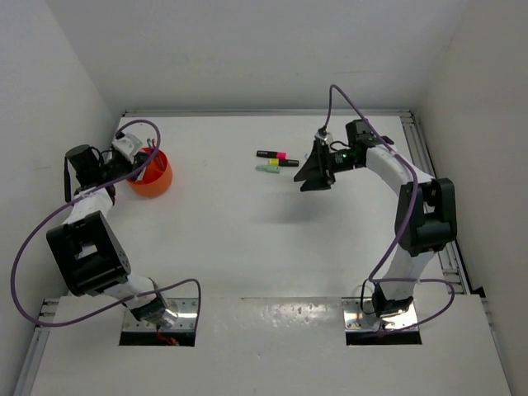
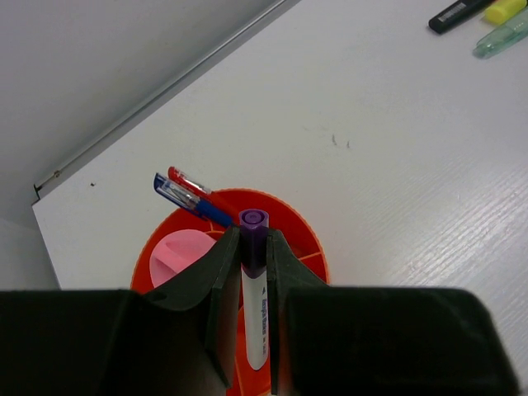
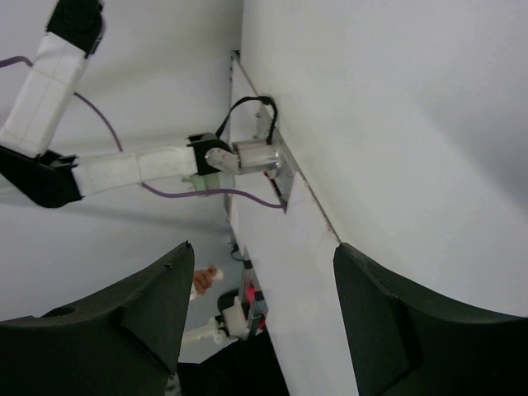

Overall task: Sort the stationery into containers
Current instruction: Place the pen in the storage box.

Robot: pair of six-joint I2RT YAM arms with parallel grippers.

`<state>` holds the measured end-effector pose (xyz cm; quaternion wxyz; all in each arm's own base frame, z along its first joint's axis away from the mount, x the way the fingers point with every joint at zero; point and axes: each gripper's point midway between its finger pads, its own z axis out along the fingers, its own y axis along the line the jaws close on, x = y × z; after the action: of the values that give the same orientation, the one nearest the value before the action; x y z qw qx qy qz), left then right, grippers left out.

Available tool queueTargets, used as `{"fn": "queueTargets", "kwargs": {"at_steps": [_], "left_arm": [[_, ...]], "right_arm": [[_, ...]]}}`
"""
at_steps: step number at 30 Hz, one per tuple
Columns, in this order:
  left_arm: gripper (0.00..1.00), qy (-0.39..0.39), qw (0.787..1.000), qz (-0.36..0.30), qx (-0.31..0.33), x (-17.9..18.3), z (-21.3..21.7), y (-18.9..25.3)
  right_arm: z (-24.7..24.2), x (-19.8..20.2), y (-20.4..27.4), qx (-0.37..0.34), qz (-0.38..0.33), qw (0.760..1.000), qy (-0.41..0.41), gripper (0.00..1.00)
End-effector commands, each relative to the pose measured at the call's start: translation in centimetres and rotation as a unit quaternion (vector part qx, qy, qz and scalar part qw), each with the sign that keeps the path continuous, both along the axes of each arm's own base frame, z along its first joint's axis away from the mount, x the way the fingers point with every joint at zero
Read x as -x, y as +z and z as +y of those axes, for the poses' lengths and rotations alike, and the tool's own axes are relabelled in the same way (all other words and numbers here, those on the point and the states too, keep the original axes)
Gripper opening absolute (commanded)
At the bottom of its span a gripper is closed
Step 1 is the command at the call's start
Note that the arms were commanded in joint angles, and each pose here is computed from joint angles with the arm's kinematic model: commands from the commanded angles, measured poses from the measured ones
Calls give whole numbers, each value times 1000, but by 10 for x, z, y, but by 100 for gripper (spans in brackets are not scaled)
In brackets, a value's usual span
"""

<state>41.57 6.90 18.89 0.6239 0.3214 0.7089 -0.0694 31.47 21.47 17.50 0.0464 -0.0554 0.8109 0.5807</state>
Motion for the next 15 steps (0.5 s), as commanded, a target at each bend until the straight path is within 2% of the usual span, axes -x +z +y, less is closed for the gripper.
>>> {"fn": "queueTargets", "kwargs": {"at_steps": [1,3,7,8,11,14,15], "left_arm": [[14,-24,999,-43,-18,-4,3,17],[17,-25,999,-42,-14,-3,5,18],[42,-36,999,-37,-2,-1,3,21],[54,-39,999,-37,-1,0,2,22],[62,-41,998,-44,4,1,4,34],[61,-46,997,-67,16,3,1,68],[61,-49,995,-74,33,9,-5,89]], "right_arm": [[-4,-10,-9,42,-45,998,-5,67],[-7,-13,-15,65,-48,997,-11,66],[-17,-23,-28,124,-72,989,-20,66],[-21,-25,-33,146,-75,986,-24,66],[-28,-35,-37,183,-99,978,-32,66],[-37,-45,-40,220,-123,967,-39,63],[-41,-48,-42,233,-134,963,-37,58]]}}
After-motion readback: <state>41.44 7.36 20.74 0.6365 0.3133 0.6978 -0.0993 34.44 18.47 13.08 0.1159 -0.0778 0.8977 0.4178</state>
